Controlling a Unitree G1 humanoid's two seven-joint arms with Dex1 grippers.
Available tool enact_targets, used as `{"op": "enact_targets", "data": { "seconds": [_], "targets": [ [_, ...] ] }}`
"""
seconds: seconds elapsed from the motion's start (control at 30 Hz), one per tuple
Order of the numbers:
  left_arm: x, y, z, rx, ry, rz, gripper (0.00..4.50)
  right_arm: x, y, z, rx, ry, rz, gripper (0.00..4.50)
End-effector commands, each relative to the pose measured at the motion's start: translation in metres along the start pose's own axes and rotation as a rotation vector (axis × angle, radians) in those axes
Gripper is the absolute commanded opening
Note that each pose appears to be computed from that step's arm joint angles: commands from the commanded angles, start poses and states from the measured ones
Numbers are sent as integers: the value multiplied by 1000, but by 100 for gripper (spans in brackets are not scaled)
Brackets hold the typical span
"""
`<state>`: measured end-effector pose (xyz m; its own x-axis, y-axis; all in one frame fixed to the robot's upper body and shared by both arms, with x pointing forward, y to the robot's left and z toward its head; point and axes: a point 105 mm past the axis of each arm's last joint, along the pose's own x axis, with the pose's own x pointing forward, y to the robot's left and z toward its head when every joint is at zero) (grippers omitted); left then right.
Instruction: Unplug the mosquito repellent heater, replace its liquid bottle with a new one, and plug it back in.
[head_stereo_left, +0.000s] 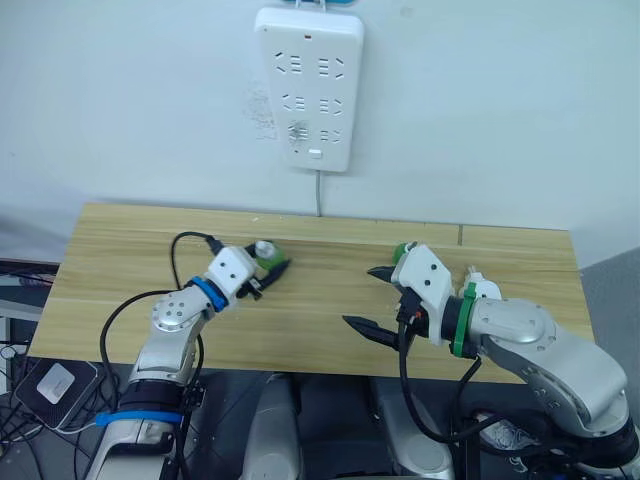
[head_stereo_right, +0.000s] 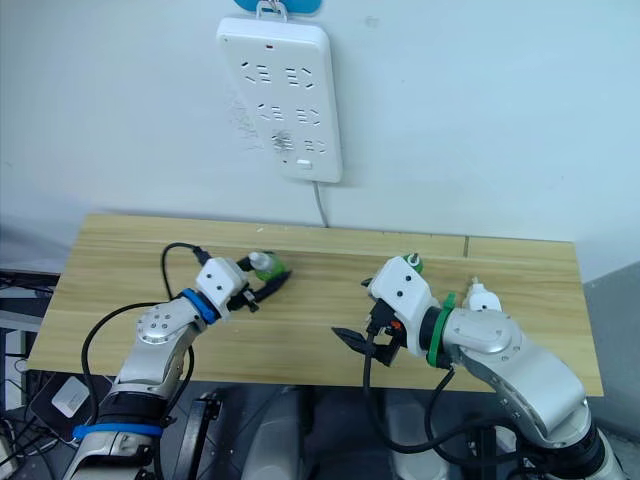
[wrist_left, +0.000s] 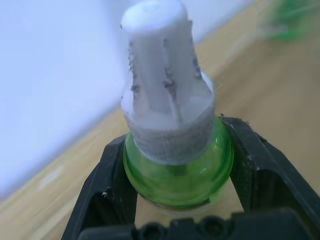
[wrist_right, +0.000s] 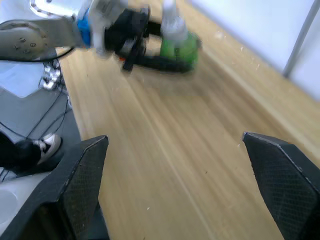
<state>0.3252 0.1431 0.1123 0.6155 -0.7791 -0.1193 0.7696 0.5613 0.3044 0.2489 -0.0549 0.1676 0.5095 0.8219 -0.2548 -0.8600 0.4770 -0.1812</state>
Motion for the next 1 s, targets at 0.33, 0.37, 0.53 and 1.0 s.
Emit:
{"op": "enact_targets", "data": {
  "seconds": [0.33, 0.37, 0.53, 1.0],
  "targets": [
    [7, -37, 66, -75, 101, -500, 226, 30, 5, 39, 41, -175, 95, 450],
    [9, -38, 67, -63, 104, -512, 226, 33, 4, 40, 43, -177, 97, 450],
    [14, -32, 72, -10, 93, -507, 226, 40, 0, 45, 46, -205, 102, 450],
    [15, -29, 78, 16, 68, -507, 226, 50, 2, 46, -5, -238, 122, 140]
  ]
}}
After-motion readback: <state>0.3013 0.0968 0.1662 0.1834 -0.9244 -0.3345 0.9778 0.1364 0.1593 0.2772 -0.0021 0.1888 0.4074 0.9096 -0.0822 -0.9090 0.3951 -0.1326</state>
